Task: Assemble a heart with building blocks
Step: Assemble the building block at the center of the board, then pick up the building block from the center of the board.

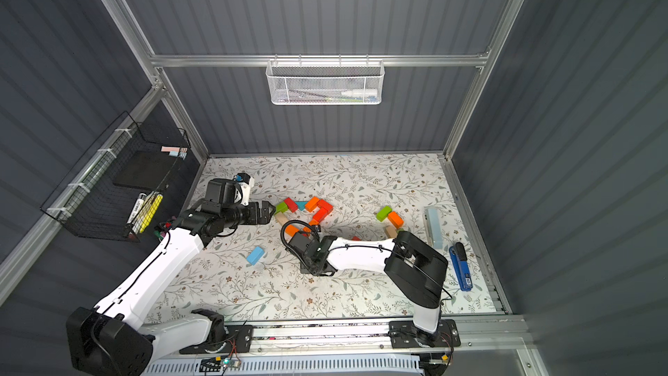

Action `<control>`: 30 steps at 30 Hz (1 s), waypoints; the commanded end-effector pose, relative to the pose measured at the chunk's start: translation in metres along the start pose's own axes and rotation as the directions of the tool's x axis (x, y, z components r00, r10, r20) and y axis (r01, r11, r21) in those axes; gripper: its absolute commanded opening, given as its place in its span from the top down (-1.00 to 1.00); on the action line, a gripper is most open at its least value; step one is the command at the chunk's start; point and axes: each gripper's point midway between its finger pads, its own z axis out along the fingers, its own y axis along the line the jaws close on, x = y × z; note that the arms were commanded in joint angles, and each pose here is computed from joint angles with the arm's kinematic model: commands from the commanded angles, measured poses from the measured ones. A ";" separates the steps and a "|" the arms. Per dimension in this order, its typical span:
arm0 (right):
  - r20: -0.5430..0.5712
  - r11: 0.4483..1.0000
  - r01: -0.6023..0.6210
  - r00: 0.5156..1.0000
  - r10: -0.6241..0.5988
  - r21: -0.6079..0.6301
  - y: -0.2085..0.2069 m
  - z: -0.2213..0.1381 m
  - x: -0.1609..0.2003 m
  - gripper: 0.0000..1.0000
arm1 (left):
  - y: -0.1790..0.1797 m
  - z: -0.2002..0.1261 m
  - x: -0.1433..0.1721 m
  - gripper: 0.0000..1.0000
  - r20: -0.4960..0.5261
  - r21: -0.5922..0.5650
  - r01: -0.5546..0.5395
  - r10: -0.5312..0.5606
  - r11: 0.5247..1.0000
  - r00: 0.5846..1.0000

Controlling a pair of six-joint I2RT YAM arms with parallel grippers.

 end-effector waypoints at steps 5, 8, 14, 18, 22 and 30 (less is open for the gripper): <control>0.011 1.000 -0.003 1.000 0.003 -0.009 0.007 0.002 -0.009 0.54 | 0.001 0.003 0.005 -0.98 -0.015 0.004 0.012 -0.012 1.000 1.000; 0.014 1.000 -0.003 1.000 0.003 0.003 0.003 0.000 -0.009 0.55 | 0.001 0.003 0.005 -0.98 -0.015 0.004 0.012 -0.012 1.000 1.000; 0.046 0.999 0.044 0.998 -0.045 0.028 -0.016 -0.024 -0.012 0.53 | 0.001 0.002 0.005 -0.98 -0.014 0.005 0.012 -0.012 1.000 1.000; 0.056 0.998 0.068 0.996 -0.068 0.011 -0.039 -0.045 -0.021 0.50 | -0.001 0.003 0.006 -0.98 -0.018 0.015 0.011 -0.010 1.000 1.000; 0.052 0.998 0.061 0.997 -0.062 0.010 -0.075 -0.063 -0.034 0.48 | -0.002 0.004 0.006 -0.98 -0.018 0.025 0.005 -0.005 1.000 1.000; 0.038 0.997 -0.046 0.998 0.044 0.057 -0.164 -0.082 -0.076 0.34 | -0.002 0.004 0.007 -0.98 -0.020 0.026 0.002 -0.002 1.000 1.000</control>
